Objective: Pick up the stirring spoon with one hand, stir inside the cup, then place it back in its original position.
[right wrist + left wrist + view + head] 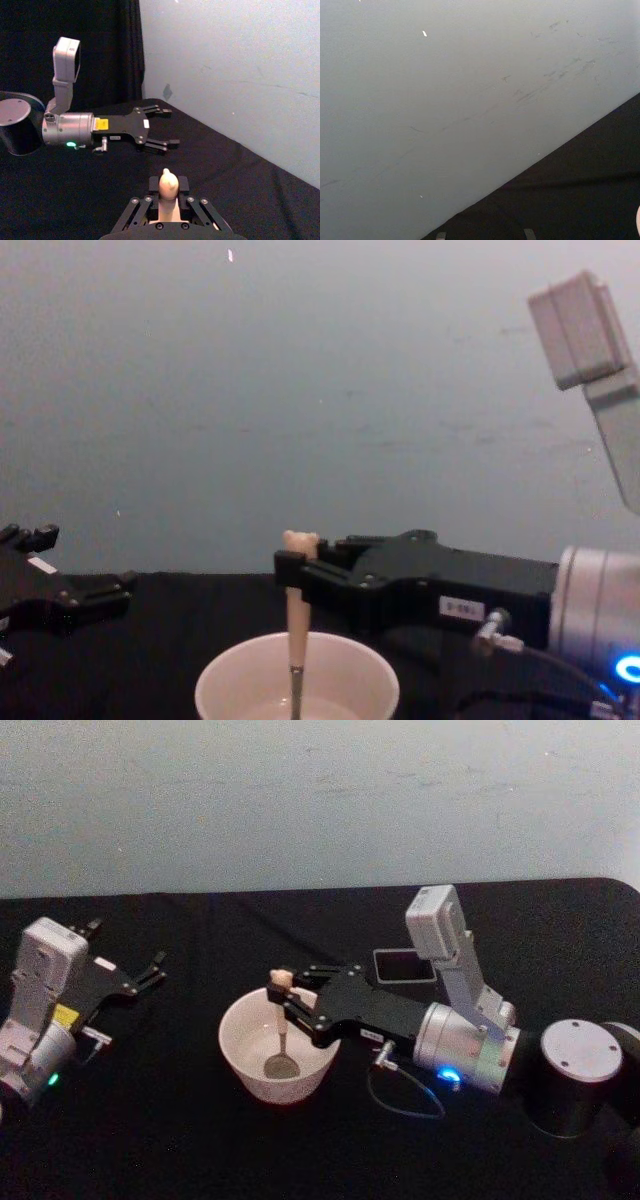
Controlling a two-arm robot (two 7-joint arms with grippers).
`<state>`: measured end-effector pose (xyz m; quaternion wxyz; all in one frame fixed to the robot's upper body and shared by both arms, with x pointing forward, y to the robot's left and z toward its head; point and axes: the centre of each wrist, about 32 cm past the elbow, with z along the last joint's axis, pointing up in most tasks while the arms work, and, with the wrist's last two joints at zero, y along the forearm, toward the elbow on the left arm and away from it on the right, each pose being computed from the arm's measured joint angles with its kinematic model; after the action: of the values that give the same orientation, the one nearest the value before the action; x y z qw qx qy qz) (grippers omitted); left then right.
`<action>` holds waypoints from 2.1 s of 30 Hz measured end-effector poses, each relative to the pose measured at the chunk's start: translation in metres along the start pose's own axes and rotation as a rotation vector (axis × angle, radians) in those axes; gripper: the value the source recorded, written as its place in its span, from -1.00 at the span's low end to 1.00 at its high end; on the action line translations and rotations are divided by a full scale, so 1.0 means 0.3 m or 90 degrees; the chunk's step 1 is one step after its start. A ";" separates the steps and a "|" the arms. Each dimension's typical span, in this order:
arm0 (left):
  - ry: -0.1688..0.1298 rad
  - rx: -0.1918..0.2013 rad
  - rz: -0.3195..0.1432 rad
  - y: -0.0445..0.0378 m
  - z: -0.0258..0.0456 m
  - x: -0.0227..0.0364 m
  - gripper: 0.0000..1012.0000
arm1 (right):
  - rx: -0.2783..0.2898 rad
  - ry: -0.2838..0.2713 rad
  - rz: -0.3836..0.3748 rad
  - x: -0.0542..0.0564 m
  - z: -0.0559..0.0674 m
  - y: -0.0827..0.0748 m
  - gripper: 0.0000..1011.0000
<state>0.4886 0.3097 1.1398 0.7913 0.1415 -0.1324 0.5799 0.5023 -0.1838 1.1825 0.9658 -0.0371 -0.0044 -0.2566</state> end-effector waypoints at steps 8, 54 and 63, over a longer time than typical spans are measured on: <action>0.000 0.000 0.000 0.000 0.000 0.000 0.98 | 0.000 -0.001 0.009 -0.001 0.003 0.061 -0.58; 0.000 0.000 0.000 0.000 0.000 0.000 0.98 | 0.038 0.060 -0.108 0.033 0.069 0.010 -0.58; 0.000 0.000 0.000 0.000 0.000 0.000 0.98 | 0.058 0.089 -0.137 0.024 0.098 -0.019 -0.58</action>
<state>0.4886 0.3097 1.1398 0.7913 0.1415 -0.1325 0.5799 0.5059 -0.1901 1.2122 0.9313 0.0254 0.0474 -0.3603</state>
